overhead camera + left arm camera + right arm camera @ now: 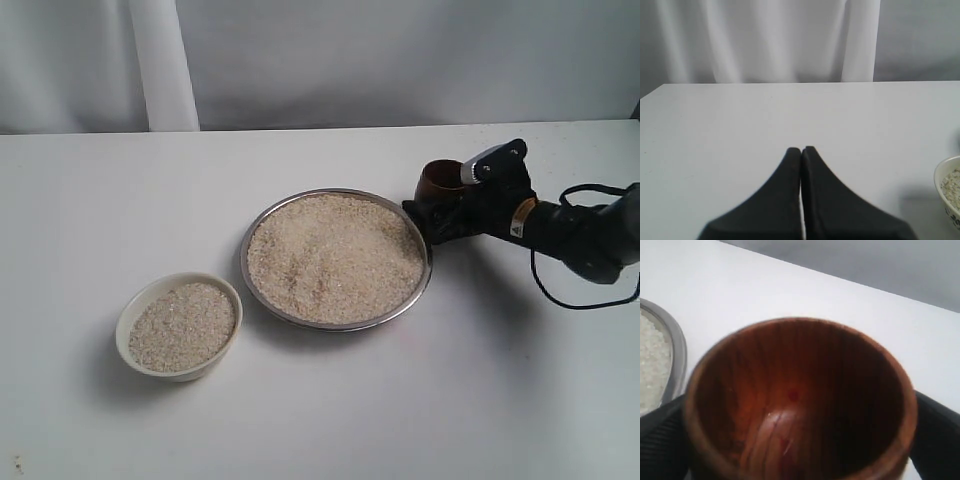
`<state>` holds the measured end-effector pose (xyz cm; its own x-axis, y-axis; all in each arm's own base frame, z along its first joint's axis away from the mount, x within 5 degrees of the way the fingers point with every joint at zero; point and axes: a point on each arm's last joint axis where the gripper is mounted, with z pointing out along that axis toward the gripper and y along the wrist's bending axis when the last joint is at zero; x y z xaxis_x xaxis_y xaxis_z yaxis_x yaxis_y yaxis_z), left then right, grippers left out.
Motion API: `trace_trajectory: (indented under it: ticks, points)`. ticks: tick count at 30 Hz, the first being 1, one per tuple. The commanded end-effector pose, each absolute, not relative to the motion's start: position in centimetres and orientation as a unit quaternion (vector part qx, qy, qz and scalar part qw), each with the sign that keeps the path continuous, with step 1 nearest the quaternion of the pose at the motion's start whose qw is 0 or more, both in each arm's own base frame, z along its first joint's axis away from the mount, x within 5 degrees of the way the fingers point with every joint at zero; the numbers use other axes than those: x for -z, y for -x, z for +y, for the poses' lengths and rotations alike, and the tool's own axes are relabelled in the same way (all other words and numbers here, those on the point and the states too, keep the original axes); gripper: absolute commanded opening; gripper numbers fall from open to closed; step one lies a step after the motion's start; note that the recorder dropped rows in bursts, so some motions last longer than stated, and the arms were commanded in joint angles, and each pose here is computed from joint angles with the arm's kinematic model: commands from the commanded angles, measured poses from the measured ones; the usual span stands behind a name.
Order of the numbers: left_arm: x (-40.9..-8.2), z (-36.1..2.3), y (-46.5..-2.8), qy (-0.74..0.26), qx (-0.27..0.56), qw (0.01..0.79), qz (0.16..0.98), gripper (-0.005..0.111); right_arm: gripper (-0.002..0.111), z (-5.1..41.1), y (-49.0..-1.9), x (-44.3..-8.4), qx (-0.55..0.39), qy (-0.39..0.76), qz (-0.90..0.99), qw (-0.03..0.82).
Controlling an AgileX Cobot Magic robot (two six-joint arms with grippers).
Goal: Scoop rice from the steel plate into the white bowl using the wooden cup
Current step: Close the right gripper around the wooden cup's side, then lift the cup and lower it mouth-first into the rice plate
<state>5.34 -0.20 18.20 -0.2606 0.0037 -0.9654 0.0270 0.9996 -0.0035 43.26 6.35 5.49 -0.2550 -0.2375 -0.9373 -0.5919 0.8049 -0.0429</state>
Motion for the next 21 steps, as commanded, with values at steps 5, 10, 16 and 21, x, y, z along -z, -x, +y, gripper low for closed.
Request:
trace_trajectory:
  ticks: [5,10,16,21]
  points:
    - [-18.21,-0.21,-5.34,-0.009,0.011,0.611,0.792,0.0,0.085,6.66,-44.02,-5.58,-0.131,0.256,0.795,0.534]
    - [-18.21,-0.21,-5.34,-0.009,0.011,0.611,0.792,0.0,0.065,6.68,-44.03,-5.63,-0.132,0.256,0.794,0.536]
    - [-18.21,-0.21,-5.34,-0.009,0.011,0.611,0.792,0.0,0.065,6.8,-44.05,-5.84,-0.139,0.256,0.786,0.545]
    - [-18.21,-0.21,-5.34,-0.009,0.011,0.611,0.792,0.0,0.042,6.81,-44.09,-5.93,-0.139,0.254,0.784,0.55]
